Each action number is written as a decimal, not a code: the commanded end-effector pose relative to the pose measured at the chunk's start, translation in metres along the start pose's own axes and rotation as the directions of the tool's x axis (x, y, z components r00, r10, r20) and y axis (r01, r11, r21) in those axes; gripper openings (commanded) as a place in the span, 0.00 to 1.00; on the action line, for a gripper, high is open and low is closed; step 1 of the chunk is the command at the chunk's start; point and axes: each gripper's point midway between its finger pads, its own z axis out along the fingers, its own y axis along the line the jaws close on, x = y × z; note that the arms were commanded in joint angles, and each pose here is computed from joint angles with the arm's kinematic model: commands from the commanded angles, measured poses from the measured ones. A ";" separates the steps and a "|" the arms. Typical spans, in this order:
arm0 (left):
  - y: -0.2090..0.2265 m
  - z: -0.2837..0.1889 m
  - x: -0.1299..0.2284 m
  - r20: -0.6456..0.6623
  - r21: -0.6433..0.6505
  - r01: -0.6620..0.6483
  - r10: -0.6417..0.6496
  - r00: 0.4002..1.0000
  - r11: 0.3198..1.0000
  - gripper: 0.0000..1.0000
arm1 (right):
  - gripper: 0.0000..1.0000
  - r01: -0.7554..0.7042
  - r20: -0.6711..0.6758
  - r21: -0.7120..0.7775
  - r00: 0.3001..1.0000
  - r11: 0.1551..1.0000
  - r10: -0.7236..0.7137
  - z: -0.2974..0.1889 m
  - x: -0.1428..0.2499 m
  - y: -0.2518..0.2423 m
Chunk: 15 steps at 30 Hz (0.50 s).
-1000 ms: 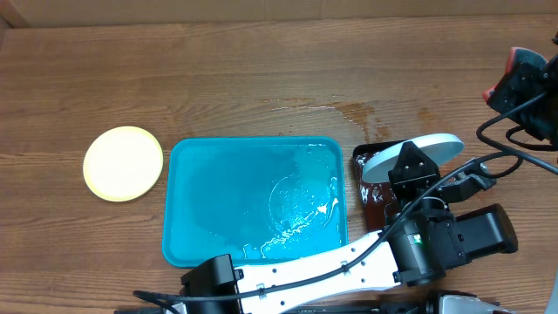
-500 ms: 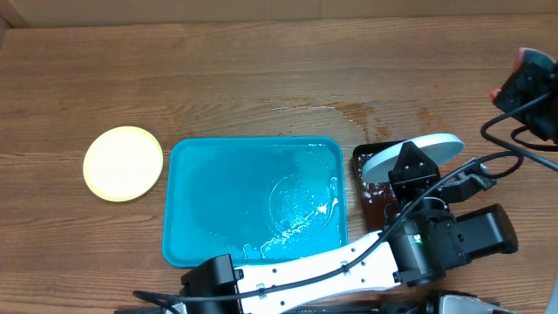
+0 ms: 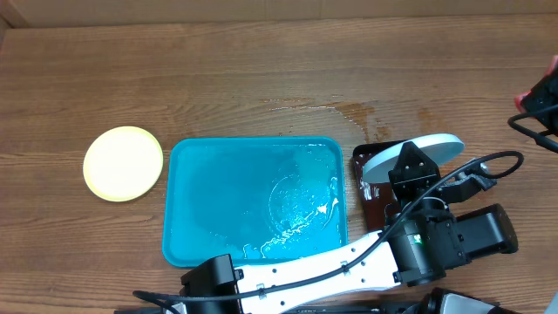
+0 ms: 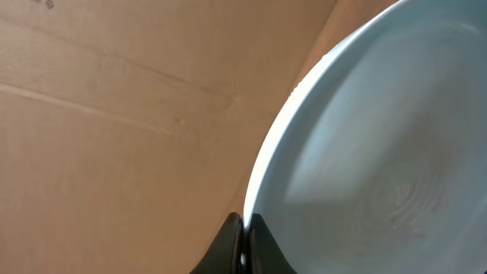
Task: Clean dirty plates on tray and stack at the side
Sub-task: 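Lift the white plate with the left gripper and hold it tilted over the brown tray, then swing the white plate left and stack it onto the yellow plates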
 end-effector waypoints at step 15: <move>0.014 0.016 0.001 -0.018 0.003 0.074 -0.074 0.997 0.997 0.04 | 0.04 0.006 0.015 -0.049 1.000 0.999 -0.005 -0.010 -0.002 0.007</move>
